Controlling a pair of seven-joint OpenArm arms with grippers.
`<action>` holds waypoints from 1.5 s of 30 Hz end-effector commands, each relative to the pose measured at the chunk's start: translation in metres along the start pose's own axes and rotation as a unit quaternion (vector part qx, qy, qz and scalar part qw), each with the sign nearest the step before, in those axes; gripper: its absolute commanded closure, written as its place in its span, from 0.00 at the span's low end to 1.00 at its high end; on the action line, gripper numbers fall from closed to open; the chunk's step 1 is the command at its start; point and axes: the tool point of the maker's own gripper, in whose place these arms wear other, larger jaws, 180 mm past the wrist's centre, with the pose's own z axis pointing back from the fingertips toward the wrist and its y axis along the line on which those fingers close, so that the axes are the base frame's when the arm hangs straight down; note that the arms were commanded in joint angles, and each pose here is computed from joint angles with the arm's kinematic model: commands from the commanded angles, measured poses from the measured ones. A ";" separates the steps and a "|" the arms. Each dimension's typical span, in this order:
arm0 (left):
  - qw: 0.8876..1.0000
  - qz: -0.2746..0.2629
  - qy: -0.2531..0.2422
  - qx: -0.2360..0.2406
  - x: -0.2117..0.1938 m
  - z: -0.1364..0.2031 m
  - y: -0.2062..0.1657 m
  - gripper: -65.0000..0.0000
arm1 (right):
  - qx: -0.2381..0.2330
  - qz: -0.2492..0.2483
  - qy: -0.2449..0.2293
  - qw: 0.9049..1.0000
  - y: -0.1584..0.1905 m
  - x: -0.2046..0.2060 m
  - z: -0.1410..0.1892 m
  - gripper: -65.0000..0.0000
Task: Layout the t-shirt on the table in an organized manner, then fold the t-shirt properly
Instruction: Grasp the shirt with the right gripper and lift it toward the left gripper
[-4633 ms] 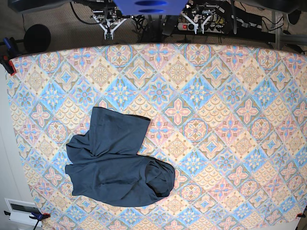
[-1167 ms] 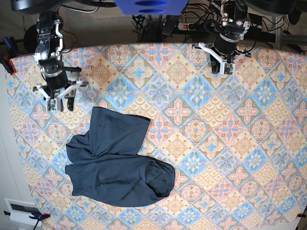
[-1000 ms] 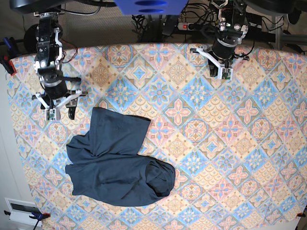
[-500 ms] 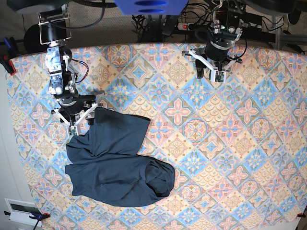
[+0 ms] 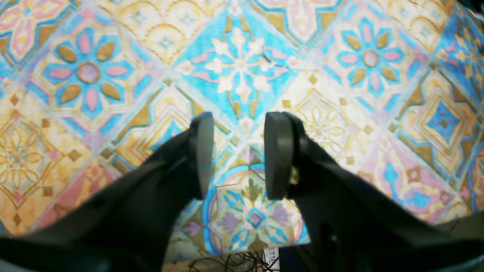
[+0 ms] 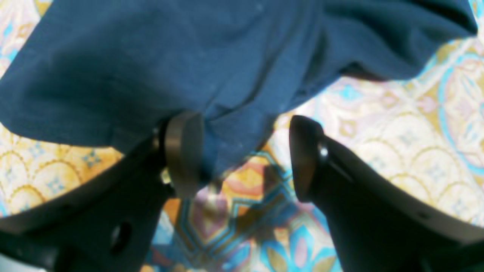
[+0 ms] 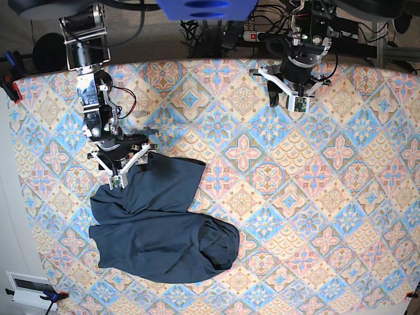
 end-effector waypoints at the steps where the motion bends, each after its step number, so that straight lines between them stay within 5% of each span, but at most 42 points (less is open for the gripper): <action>1: 1.000 -0.001 -0.019 0.000 0.009 0.003 -0.001 0.65 | 0.000 0.000 -0.029 1.000 0.001 0.020 0.001 0.46; 6: 1.000 -0.001 -0.019 0.000 0.009 0.003 -0.001 0.65 | 0.029 0.012 -0.021 0.999 0.015 0.014 -0.002 0.55; 11: 1.000 -0.001 -0.020 0.000 0.010 0.003 0.000 0.65 | 0.122 0.057 0.027 0.991 0.047 -0.024 -0.010 1.00; 18: 1.000 -0.001 -0.019 0.000 0.010 0.003 0.000 0.65 | 0.190 0.108 -0.017 0.976 0.108 -0.025 0.035 0.99; 25: 1.000 -0.003 -0.027 0.000 0.016 0.000 0.001 0.65 | 0.319 0.176 -0.064 0.929 0.216 -0.028 0.104 0.99; 31: 1.000 -0.008 -0.028 0.006 0.016 0.001 0.006 0.65 | 0.393 0.306 -0.116 0.859 0.292 -0.028 0.153 0.99; 34: 0.999 -0.007 -0.030 0.015 0.018 0.001 0.012 0.65 | 0.409 0.326 -0.127 0.843 0.303 -0.028 0.163 0.98; 39: 0.999 -0.010 -0.030 0.018 0.019 0.001 0.014 0.65 | 0.398 0.322 -0.131 0.849 0.298 -0.022 0.158 0.91; 45: 0.999 -0.036 -0.022 0.015 0.016 0.003 0.020 0.65 | 0.340 0.296 -0.146 0.881 0.261 0.009 0.136 0.71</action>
